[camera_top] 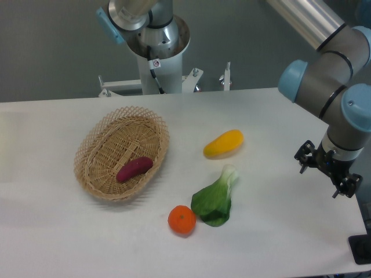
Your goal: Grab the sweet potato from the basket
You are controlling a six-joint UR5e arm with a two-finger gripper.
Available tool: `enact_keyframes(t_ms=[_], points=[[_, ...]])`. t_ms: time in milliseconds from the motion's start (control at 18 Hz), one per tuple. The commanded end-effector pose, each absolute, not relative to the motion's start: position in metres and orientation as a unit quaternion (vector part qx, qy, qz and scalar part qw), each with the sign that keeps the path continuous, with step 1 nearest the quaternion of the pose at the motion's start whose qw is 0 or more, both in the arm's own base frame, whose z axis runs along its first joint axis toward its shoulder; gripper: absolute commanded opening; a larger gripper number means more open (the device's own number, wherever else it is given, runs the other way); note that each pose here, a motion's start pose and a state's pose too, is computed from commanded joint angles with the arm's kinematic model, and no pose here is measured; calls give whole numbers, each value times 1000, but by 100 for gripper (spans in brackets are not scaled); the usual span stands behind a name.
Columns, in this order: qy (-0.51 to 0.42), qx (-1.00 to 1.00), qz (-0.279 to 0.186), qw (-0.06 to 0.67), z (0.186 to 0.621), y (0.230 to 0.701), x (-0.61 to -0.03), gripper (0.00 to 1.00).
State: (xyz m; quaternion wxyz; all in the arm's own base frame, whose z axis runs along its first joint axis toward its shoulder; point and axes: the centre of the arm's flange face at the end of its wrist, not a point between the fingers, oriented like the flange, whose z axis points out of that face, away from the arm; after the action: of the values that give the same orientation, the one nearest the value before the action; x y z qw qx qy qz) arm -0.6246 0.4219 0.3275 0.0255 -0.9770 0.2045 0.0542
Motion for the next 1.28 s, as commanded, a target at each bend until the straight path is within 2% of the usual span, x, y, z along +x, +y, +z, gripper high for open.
enact_keyframes(t_ms=[944,1278], points=[[196,-978,59,33,322,420,-621,100],[155,-985,63,48,315,420,-595,100]])
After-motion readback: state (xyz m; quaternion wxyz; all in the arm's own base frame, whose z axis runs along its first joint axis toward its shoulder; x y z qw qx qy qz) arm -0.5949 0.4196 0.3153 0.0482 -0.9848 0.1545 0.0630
